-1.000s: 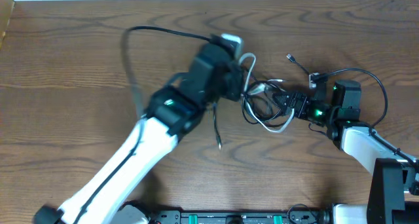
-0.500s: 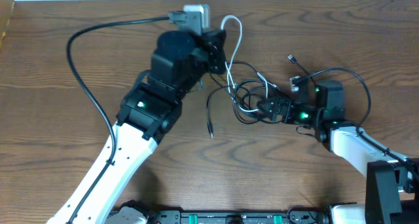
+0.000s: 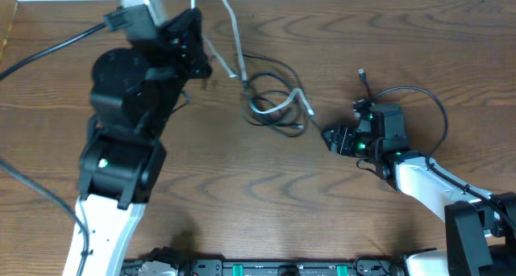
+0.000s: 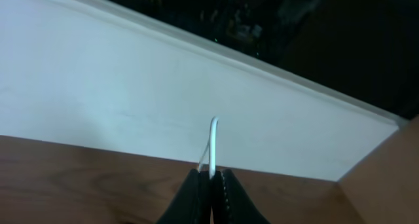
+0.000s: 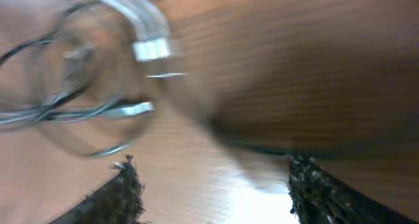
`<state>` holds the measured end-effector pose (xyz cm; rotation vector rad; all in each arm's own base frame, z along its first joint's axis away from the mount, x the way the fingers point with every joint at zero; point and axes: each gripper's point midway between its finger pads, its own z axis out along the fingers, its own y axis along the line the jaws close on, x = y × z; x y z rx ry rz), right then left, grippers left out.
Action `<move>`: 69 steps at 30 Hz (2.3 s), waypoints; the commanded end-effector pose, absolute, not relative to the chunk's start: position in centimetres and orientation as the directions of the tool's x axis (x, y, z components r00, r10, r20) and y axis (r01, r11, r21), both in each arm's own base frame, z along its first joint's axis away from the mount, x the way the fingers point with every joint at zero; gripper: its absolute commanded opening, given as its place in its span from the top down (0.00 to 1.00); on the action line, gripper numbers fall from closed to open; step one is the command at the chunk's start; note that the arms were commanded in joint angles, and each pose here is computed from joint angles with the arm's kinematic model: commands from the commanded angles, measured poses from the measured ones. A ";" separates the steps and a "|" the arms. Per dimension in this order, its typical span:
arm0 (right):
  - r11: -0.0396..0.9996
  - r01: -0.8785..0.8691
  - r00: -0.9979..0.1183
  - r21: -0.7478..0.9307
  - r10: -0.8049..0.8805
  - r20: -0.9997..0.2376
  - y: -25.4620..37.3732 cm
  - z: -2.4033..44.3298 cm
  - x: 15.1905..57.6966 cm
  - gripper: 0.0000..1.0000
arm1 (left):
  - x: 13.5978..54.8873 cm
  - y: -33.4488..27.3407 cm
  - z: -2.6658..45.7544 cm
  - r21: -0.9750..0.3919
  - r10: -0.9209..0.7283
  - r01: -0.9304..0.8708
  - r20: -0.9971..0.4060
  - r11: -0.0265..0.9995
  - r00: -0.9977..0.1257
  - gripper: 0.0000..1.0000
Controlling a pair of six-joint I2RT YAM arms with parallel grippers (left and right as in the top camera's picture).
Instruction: Untangle cables
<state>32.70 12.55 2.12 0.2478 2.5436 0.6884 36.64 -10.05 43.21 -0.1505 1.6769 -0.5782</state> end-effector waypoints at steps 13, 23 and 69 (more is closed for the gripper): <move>0.886 0.150 -0.785 0.438 0.376 -0.492 9.9 2.7 34.5 0.30 | 36.9 -18.7 33.1 -0.699 -0.399 0.225 -0.608 0.678 -0.687 0.92; 0.722 -0.158 -0.816 0.673 0.288 -0.501 16.9 8.1 34.2 0.22 | 41.5 -17.9 21.2 -0.546 -0.371 -0.028 -0.530 0.837 -0.763 0.92; 0.995 0.019 -0.940 0.098 0.051 -0.338 13.3 2.2 34.4 0.99 | 41.9 -10.1 18.9 -0.481 -0.528 -0.298 -0.466 0.825 -0.710 0.92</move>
